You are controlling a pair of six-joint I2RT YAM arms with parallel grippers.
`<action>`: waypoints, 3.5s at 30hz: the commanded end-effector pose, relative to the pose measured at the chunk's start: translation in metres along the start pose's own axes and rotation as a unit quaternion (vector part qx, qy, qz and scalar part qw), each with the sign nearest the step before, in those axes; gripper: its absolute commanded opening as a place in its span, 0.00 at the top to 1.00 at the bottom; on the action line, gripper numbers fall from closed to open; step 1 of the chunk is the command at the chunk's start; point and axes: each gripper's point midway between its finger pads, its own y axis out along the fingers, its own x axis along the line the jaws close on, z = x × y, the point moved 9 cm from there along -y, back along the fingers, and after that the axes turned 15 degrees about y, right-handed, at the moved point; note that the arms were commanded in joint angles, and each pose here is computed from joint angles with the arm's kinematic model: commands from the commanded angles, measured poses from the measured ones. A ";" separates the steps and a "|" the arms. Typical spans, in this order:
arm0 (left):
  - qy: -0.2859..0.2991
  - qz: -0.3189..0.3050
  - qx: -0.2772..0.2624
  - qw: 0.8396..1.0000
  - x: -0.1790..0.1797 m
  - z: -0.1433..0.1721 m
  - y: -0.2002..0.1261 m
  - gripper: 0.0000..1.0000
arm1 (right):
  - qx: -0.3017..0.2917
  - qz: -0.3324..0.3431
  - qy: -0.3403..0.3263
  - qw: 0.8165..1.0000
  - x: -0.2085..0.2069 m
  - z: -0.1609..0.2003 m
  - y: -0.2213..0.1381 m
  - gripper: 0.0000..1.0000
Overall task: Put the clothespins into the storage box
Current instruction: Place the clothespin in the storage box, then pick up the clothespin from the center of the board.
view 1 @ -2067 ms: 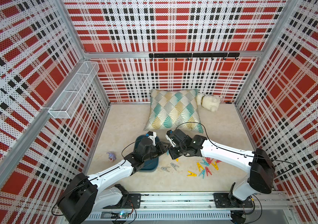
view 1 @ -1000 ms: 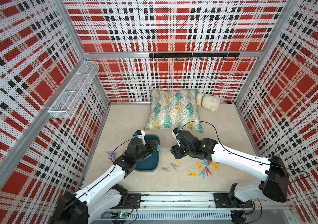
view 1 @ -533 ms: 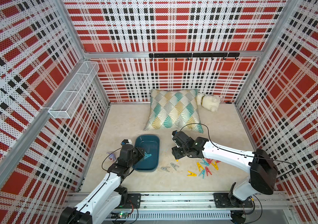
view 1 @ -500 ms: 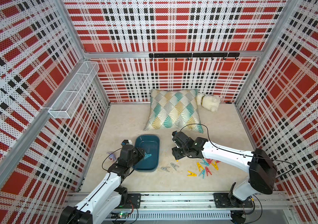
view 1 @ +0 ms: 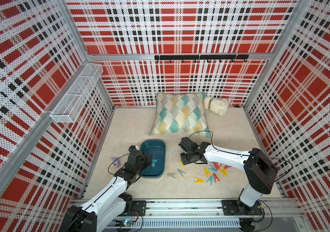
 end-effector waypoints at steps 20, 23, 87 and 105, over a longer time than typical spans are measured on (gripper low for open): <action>0.035 0.033 -0.031 0.998 -0.043 -0.015 -0.017 0.53 | -0.008 0.023 0.029 0.999 -0.005 -0.008 0.029 0.68; 0.037 0.035 -0.028 0.998 -0.046 -0.014 -0.016 0.53 | -0.008 0.025 0.029 0.999 -0.006 -0.009 0.031 0.69; 0.062 0.167 -0.027 0.984 -0.089 -0.002 -0.016 0.49 | -0.016 -0.073 0.072 0.995 0.017 -0.034 -0.006 0.92; 0.084 0.222 -0.009 0.971 -0.105 0.016 -0.015 0.47 | 0.028 -0.193 0.078 0.978 0.053 -0.055 -0.038 0.92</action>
